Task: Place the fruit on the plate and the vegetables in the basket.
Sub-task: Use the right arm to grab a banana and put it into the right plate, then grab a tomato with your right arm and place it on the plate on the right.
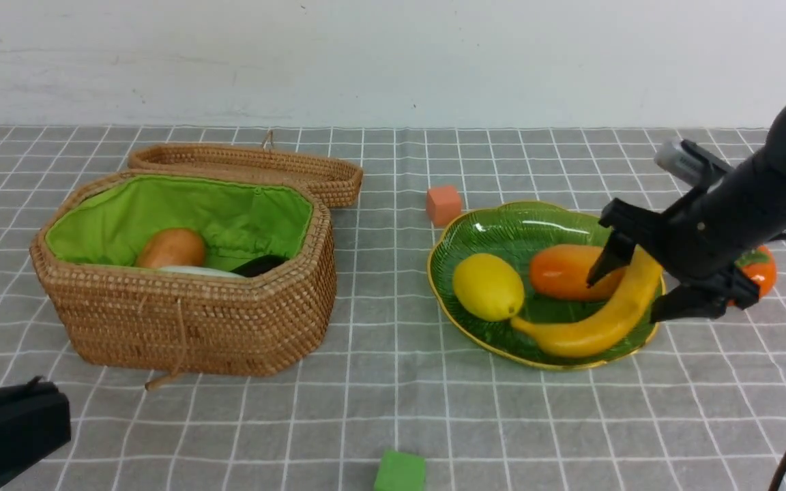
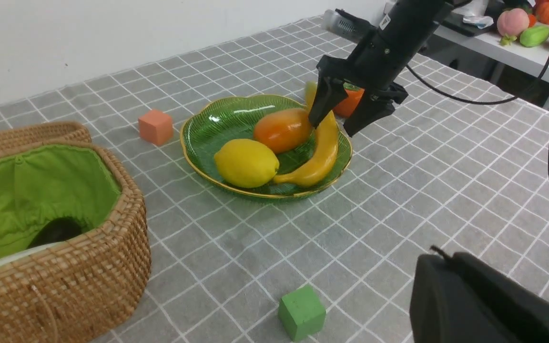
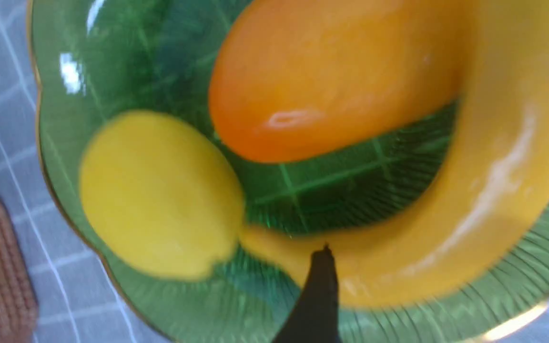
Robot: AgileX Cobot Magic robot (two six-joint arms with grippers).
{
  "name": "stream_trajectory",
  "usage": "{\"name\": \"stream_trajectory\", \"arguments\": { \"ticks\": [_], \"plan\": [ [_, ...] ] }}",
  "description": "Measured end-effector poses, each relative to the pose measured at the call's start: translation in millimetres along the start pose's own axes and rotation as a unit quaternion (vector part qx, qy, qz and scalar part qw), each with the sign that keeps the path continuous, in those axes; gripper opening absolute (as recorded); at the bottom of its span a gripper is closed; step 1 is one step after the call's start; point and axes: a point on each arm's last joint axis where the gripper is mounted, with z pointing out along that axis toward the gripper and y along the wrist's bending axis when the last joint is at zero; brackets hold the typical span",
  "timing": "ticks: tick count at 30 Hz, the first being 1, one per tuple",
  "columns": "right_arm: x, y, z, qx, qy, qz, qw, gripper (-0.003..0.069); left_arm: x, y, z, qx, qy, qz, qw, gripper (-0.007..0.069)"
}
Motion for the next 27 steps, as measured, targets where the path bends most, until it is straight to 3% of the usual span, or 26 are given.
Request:
{"name": "stream_trajectory", "arguments": {
  "ticks": [2,5,9,12,15,22,27],
  "plan": [
    [-5.7,2.5,-14.4,0.012,-0.005,-0.027,1.000,0.0656,-1.3,0.7,0.0,-0.004,-0.007,0.000,1.000,-0.0002],
    [-24.5,-6.9,-49.0,0.063,-0.050,-0.070,0.994,0.0622,-3.2,1.5,-0.1,-0.008,-0.017,0.005,1.000,-0.0002],
    [-47.9,-48.9,-68.0,0.132,-0.084,-0.062,0.986,0.0537,-7.9,3.3,-0.1,-0.018,-0.043,0.018,0.999,-0.0002],
    [-60.3,-74.5,-65.2,0.142,-0.088,-0.044,0.985,0.0520,-10.1,4.1,1.3,-0.019,-0.052,0.019,0.998,-0.0002],
    [-71.6,-94.9,-59.4,0.123,-0.095,-0.026,0.987,0.0529,-10.2,4.6,3.4,-0.018,-0.048,0.018,0.999,-0.0002],
    [-101.5,-144.9,-30.1,0.021,-0.118,0.015,0.993,0.0597,-10.1,6.3,8.0,-0.016,-0.040,0.014,0.999,-0.0002],
    [-111.1,-156.1,-4.4,-0.010,-0.119,0.016,0.993,0.0598,-10.1,6.4,8.3,-0.016,-0.040,0.013,0.999,0.0000]
  ]
}}
